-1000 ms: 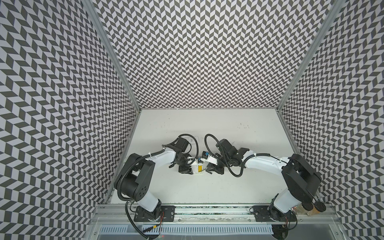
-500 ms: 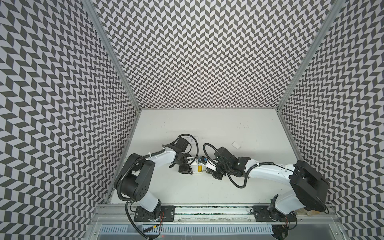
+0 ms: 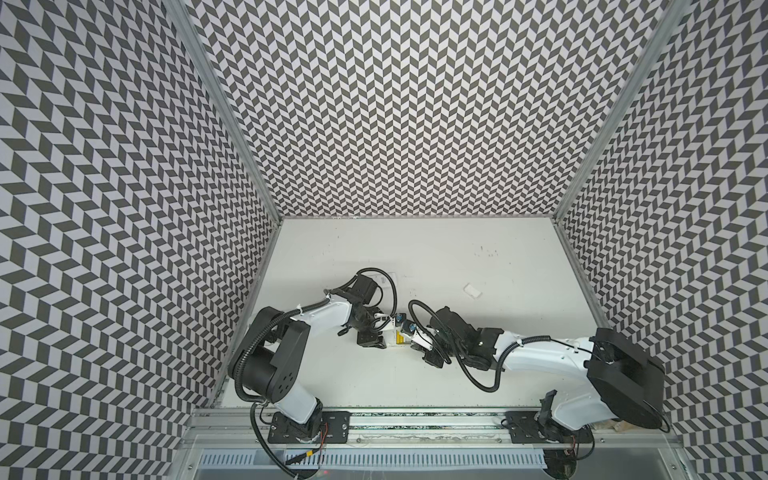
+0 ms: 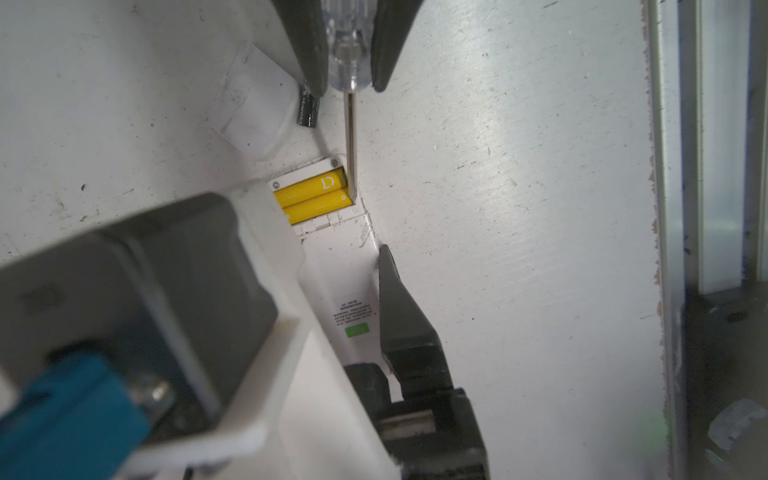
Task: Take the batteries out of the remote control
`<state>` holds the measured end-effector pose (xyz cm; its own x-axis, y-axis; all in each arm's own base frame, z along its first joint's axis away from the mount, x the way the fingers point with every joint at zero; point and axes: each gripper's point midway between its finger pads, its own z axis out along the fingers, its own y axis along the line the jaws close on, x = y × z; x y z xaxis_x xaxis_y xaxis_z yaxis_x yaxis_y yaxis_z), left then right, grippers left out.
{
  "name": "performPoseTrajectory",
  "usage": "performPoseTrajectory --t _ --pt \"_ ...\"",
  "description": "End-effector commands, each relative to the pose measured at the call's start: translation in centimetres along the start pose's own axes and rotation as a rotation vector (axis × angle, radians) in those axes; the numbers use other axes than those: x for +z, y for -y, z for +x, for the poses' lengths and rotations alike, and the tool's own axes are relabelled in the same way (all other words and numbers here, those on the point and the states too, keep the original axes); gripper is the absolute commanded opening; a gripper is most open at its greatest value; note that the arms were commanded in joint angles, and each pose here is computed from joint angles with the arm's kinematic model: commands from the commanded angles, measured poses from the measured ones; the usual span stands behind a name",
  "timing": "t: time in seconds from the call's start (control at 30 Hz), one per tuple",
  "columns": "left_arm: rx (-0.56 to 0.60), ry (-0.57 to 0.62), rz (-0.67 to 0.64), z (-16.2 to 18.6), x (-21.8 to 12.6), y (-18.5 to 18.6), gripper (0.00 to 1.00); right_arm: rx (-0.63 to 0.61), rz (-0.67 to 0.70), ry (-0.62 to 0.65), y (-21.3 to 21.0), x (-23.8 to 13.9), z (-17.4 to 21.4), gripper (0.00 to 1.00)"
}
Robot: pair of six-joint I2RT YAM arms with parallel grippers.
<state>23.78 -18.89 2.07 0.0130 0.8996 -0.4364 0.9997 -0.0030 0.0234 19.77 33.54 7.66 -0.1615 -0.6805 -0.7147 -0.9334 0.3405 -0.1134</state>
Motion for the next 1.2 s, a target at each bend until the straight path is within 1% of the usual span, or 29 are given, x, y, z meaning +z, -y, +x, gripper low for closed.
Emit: performPoseTrajectory --t 0.0,0.23,0.37,0.77,1.0,1.07,1.17 --pt "-0.004 0.016 0.018 -0.5 0.4 0.3 0.45 0.015 0.250 0.150 5.0 -0.6 -3.6 0.00" --pt "-0.004 0.021 0.019 -0.6 0.4 0.3 0.45 0.019 0.315 0.213 6.0 -2.1 -4.5 0.00" --pt "-0.004 0.021 0.019 -0.5 0.4 0.3 0.45 0.011 0.327 0.207 6.2 -2.1 -4.3 0.00" --pt "-0.004 0.020 0.019 -0.4 0.5 0.4 0.45 0.013 0.406 0.252 7.4 -3.7 -5.1 0.00" --pt "-0.003 0.019 0.016 -0.5 0.5 0.3 0.46 0.014 0.416 0.242 7.7 -3.4 -4.6 0.00" --pt "-0.005 0.018 0.013 -0.5 0.4 0.2 0.47 0.021 0.416 0.241 7.9 -3.5 -4.5 0.00" --pt "-0.008 0.020 0.009 -0.6 0.3 0.1 0.53 0.030 0.407 0.242 8.0 -3.6 -4.4 0.00"
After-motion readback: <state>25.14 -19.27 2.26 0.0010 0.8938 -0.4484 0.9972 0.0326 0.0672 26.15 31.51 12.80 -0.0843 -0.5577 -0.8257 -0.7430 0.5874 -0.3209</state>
